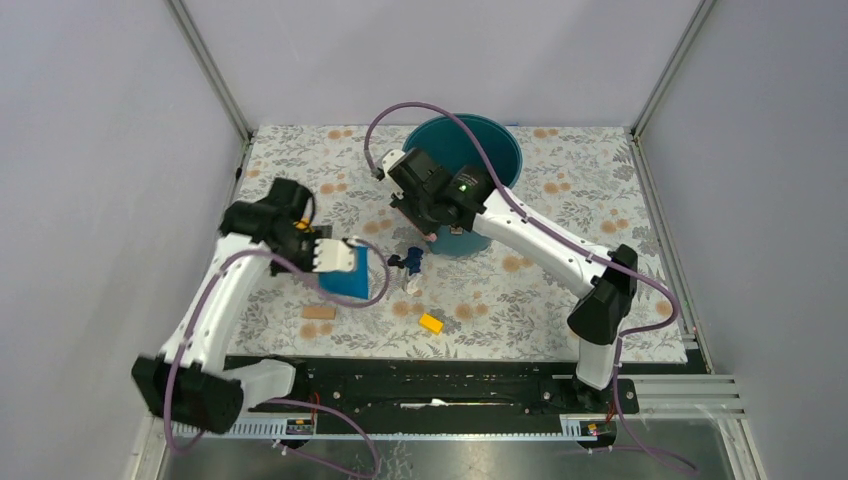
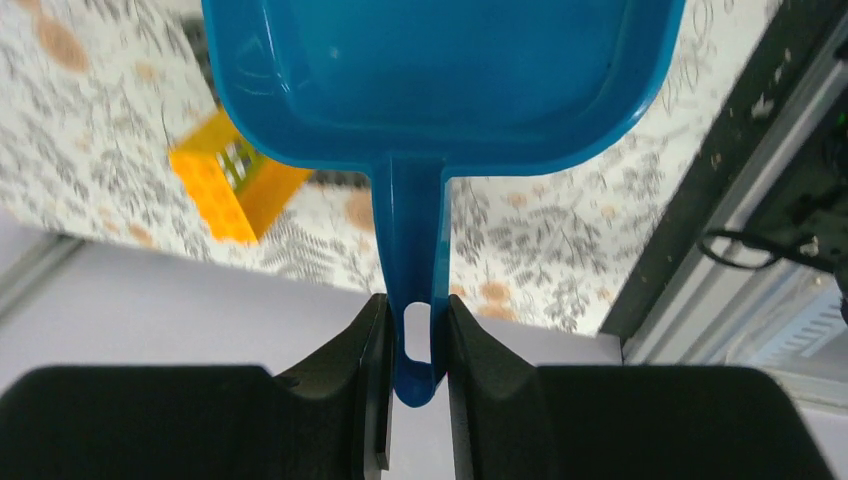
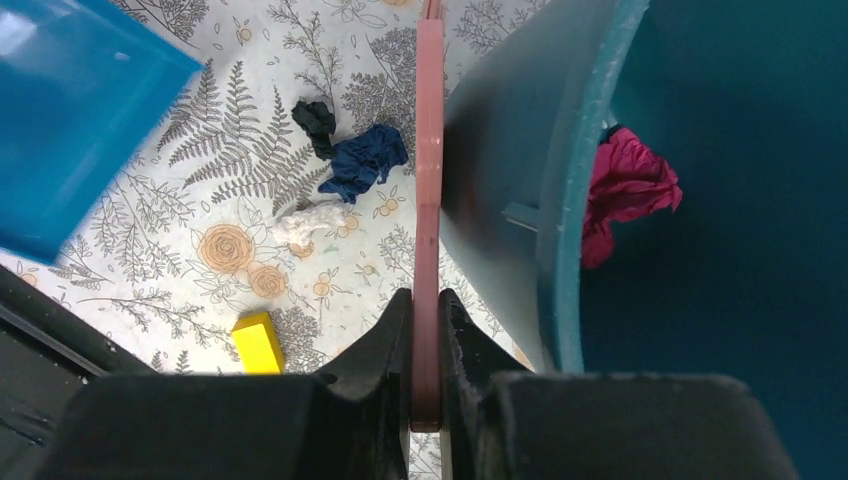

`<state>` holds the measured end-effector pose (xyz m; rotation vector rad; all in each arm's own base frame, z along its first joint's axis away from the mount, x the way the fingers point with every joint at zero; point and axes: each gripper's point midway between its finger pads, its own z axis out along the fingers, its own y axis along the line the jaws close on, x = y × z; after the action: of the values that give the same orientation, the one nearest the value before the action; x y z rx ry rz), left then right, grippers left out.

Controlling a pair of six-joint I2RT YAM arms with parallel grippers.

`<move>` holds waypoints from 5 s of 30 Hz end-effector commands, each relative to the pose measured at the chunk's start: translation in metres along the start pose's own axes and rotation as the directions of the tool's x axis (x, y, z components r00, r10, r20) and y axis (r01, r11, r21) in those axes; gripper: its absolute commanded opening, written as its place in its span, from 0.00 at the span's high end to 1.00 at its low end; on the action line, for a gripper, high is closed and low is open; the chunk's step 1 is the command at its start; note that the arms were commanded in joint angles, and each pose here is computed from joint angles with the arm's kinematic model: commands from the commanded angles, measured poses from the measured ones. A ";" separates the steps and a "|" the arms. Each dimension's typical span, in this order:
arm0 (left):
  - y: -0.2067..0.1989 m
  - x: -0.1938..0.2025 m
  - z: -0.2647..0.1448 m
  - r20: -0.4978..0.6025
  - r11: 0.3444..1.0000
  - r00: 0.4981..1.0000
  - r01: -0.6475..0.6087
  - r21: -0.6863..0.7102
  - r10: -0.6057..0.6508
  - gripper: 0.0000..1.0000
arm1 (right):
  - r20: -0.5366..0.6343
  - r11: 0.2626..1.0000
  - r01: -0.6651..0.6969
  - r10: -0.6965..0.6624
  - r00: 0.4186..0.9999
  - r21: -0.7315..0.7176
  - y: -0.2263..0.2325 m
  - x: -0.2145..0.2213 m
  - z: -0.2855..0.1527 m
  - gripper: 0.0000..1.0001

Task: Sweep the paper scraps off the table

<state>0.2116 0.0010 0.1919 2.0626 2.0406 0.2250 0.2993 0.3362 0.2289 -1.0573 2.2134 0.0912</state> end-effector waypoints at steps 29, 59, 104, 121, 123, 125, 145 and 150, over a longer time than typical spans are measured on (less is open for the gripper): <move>-0.003 -0.056 0.097 -0.060 0.963 0.963 0.259 -0.079 -0.264 1.00 | -0.150 0.976 -0.161 0.183 0.972 0.147 0.040 0.050 0.047 1.00; -0.009 -0.099 0.136 0.088 0.933 0.931 0.358 -0.027 -0.354 1.00 | -0.081 0.955 -0.164 0.148 0.986 -0.247 0.096 0.001 0.030 1.00; -0.009 -0.065 0.104 0.377 0.699 0.696 0.698 -0.154 -0.612 1.00 | 0.142 0.896 -0.180 0.256 0.956 -0.405 0.055 -0.047 -0.079 1.00; 0.033 -0.059 0.027 0.427 0.633 0.664 0.737 -0.237 -0.614 1.00 | 0.540 0.910 -0.231 0.393 0.744 -0.344 -0.061 -0.151 -0.187 1.00; 0.047 -0.062 0.009 0.455 0.603 0.634 0.763 -0.233 -0.626 1.00 | 0.585 0.979 -0.178 0.204 0.785 -0.102 -0.108 -0.136 -0.179 1.00; 0.060 -0.063 -0.005 0.474 0.576 0.607 0.785 -0.229 -0.638 1.00 | 0.656 0.968 -0.251 0.183 0.733 0.011 -0.147 -0.143 -0.188 0.95; 0.195 -0.099 -0.104 0.652 0.515 0.551 0.812 -0.274 -0.522 1.00 | 0.542 0.652 -0.515 0.185 0.820 0.557 -0.350 0.027 -0.199 1.00; 0.213 -0.127 -0.105 0.656 0.598 0.587 0.762 -0.250 -0.475 1.00 | 0.346 0.677 -0.387 0.204 0.916 0.626 -0.333 0.081 -0.173 1.00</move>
<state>0.3754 -0.0967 0.3320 0.7529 2.0157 0.0919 0.4256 0.0237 0.3845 -0.1936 1.9106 -0.2673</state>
